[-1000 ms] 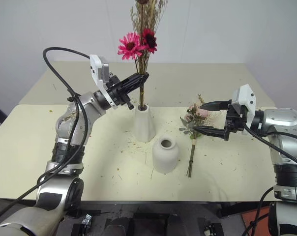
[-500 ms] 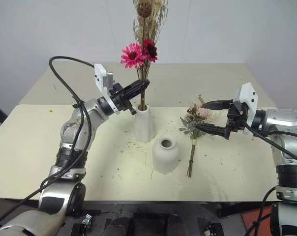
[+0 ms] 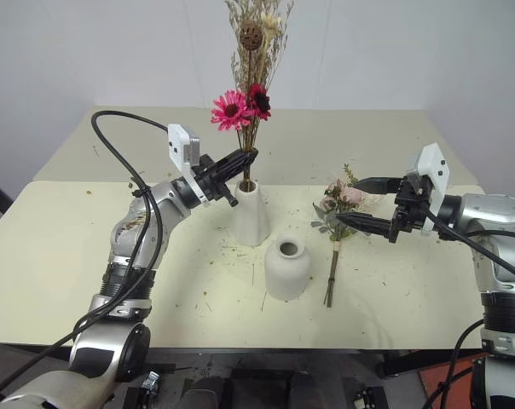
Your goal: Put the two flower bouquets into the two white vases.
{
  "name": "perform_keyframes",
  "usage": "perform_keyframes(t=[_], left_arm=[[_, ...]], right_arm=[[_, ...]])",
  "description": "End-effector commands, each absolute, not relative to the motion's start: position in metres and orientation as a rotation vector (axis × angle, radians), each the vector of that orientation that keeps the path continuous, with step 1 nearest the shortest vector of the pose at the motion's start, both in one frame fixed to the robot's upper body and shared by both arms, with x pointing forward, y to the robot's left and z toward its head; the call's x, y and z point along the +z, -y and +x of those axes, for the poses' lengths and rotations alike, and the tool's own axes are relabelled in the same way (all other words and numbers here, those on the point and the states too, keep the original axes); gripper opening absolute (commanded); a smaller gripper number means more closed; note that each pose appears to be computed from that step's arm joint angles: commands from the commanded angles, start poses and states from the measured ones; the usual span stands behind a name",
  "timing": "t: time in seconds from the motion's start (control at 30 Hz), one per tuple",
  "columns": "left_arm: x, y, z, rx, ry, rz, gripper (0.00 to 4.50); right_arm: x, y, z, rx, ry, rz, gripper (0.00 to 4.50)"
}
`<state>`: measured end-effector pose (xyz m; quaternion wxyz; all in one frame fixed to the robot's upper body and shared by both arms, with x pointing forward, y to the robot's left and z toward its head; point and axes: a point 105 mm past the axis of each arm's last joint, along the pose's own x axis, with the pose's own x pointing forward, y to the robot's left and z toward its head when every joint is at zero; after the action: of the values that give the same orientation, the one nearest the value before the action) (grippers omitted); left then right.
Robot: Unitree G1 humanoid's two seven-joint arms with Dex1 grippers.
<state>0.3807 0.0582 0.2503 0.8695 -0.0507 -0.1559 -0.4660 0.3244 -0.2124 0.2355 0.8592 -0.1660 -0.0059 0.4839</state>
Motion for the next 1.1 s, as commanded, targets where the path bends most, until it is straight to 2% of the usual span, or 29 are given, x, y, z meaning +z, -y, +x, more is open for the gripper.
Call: perform_keyframes(t=[0.03, 0.17, 0.27, 0.5, 0.63, 0.77, 0.87, 1.0, 1.1], left_arm=[[0.258, -0.058, 0.378, -0.972, 0.372, -0.092, 0.02], [0.254, -0.057, 0.376, -0.985, 0.355, -0.072, 0.02], [0.251, -0.056, 0.374, -1.0, 0.324, -0.036, 0.76], [0.255, -0.071, 0.357, -0.992, 0.307, 0.024, 3.01], [0.251, -0.087, 0.337, -0.975, 0.248, 0.088, 4.26], [0.236, -0.113, 0.299, -1.038, 0.089, 0.198, 4.26], [0.237, -0.127, 0.276, -1.111, 0.039, 0.259, 4.26], [0.253, -0.14, 0.262, -1.188, 0.017, 0.284, 4.26], [0.265, -0.142, 0.255, -1.284, 0.009, 0.303, 4.26]], right_arm=[[0.251, 0.215, 0.319, 1.006, 0.066, -0.371, 4.5], [0.251, 0.215, 0.319, 1.006, 0.07, -0.37, 4.5], [0.25, 0.215, 0.319, 1.005, 0.072, -0.369, 4.5], [0.247, 0.214, 0.321, 1.007, 0.07, -0.369, 4.5], [0.244, 0.214, 0.321, 1.008, 0.058, -0.367, 4.5], [0.233, 0.217, 0.321, 0.988, -0.03, -0.369, 4.5], [0.227, 0.22, 0.323, 0.96, -0.114, -0.35, 4.5], [0.216, 0.222, 0.326, 0.891, -0.282, -0.319, 4.5], [0.203, 0.222, 0.334, 0.771, -0.494, -0.245, 4.5]])
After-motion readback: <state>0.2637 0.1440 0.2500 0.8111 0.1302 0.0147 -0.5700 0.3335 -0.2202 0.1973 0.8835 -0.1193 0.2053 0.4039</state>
